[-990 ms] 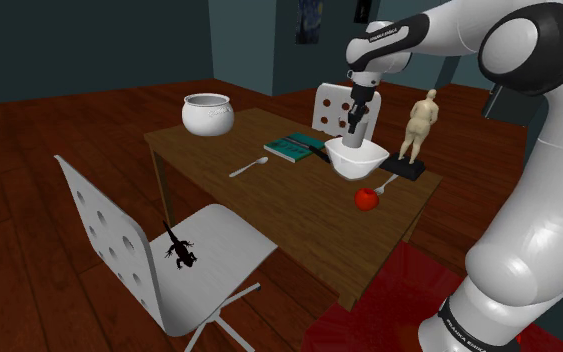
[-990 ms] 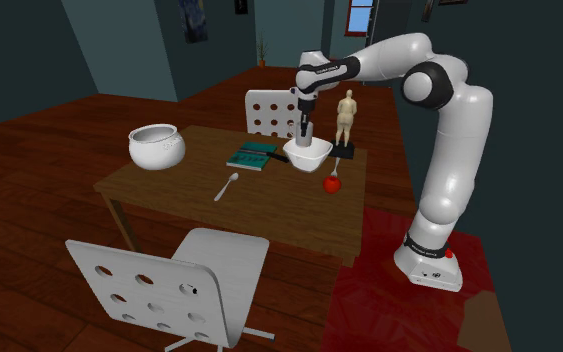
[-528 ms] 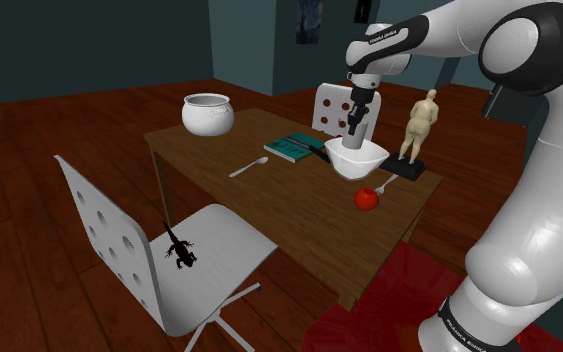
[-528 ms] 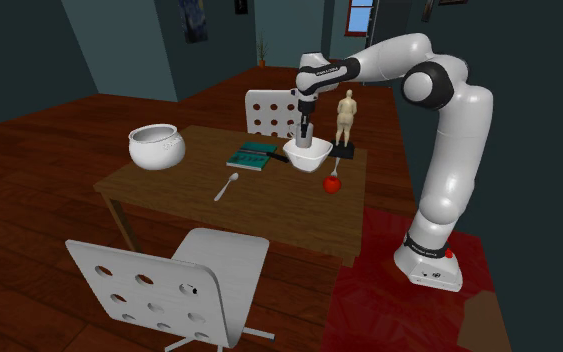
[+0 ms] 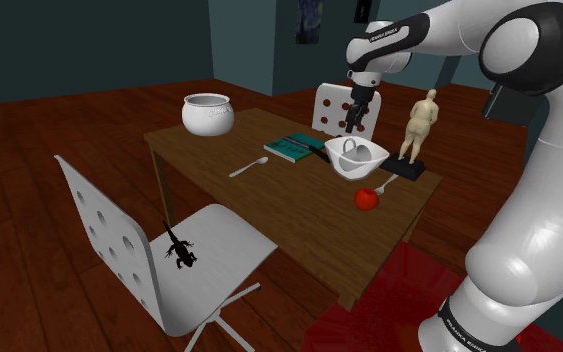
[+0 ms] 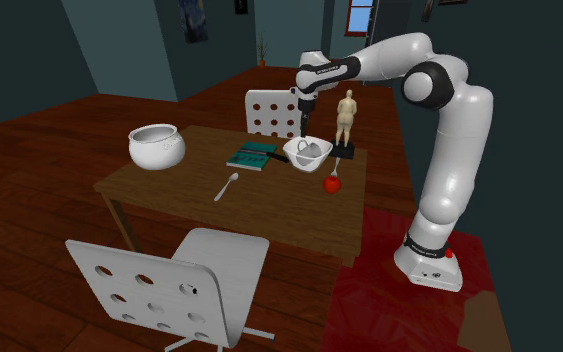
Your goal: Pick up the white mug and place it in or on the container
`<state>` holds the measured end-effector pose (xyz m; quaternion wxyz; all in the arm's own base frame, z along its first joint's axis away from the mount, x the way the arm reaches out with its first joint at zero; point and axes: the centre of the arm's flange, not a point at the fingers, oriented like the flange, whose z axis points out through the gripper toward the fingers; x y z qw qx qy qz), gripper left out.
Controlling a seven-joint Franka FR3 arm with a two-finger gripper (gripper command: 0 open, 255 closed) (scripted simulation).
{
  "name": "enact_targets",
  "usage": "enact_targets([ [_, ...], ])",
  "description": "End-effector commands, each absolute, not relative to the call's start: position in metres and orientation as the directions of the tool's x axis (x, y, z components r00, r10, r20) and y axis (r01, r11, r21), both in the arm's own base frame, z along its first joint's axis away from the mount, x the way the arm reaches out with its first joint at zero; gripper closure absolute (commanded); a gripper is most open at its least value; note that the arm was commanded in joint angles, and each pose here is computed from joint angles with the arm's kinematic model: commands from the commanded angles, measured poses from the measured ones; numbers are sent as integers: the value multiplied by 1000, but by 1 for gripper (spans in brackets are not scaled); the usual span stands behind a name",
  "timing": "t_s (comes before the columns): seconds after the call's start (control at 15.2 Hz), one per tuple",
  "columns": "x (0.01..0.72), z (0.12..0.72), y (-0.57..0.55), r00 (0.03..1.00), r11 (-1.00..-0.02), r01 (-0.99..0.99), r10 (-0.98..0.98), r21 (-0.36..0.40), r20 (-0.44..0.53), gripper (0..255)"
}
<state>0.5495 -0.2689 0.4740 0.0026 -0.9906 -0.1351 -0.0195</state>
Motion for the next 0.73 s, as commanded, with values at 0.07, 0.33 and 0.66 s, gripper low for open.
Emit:
enact_targets([
  [0.07,547,508,-269,963,-964,268,267,0,39,0],
  [0.33,547,518,-269,963,-964,268,267,0,39,0],
  [0.66,547,518,-269,963,-964,268,267,0,39,0],
])
